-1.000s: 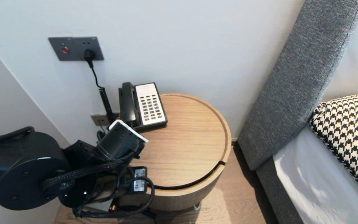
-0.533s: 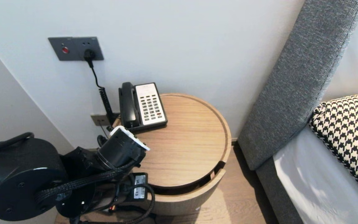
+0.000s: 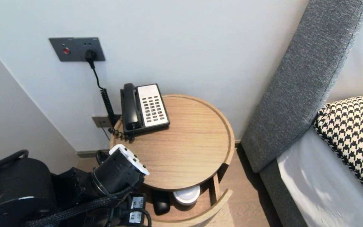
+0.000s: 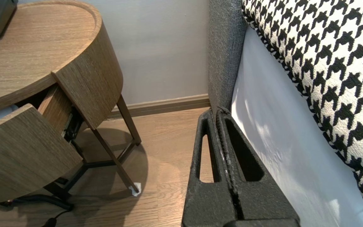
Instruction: Open the nightstand drawer
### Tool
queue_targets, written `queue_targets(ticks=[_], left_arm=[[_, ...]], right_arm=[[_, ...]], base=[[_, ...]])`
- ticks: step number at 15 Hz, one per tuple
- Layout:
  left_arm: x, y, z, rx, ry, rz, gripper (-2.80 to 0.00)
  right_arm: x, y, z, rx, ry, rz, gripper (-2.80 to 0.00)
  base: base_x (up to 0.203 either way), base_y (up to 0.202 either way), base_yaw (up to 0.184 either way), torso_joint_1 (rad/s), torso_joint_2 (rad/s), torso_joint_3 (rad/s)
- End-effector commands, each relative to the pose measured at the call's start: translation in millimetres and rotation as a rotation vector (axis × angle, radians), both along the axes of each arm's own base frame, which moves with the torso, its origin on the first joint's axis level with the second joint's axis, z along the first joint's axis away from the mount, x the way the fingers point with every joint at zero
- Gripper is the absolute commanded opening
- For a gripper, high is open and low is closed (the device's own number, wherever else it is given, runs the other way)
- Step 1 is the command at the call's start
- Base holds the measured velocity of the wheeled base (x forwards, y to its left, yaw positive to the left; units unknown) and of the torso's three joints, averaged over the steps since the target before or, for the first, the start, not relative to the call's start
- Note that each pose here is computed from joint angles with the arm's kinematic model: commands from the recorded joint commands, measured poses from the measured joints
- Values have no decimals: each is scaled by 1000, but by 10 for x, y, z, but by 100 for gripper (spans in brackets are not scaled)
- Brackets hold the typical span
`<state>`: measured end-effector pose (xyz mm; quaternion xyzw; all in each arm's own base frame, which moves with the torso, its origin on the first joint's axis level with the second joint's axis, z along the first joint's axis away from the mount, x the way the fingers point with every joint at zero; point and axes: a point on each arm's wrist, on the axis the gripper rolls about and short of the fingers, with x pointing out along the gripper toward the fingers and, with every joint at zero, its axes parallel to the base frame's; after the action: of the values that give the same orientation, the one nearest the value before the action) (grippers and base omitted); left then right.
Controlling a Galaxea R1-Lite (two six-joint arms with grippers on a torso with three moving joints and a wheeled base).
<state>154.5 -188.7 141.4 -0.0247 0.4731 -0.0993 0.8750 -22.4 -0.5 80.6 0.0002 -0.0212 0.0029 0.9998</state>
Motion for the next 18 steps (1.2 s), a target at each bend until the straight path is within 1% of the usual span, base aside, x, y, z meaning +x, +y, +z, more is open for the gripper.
queue_targets(ticks=[1, 4, 5, 11, 18], left_arm=[[-104, 28, -74, 20, 17, -21, -280], [-217, 31, -182, 37, 36, -54, -280], [-246, 20, -196, 33, 41, -56, -280], [-401, -13, -250, 47, 65, -108, -280], [-619, 17, -297, 59, 90, -172, -280]], right_arm=[[21, 0, -72, 0, 27, 0, -280], [21, 0, -72, 0, 27, 0, -280], [21, 0, -72, 0, 27, 0, -280], [21, 0, -72, 0, 27, 0, -280], [21, 0, -72, 0, 27, 0, -280]], base=[[0, 0, 0, 0, 0, 0], [0, 0, 0, 0, 0, 0], [0, 0, 0, 0, 0, 0], [0, 0, 0, 0, 0, 0], [0, 0, 0, 0, 0, 0]])
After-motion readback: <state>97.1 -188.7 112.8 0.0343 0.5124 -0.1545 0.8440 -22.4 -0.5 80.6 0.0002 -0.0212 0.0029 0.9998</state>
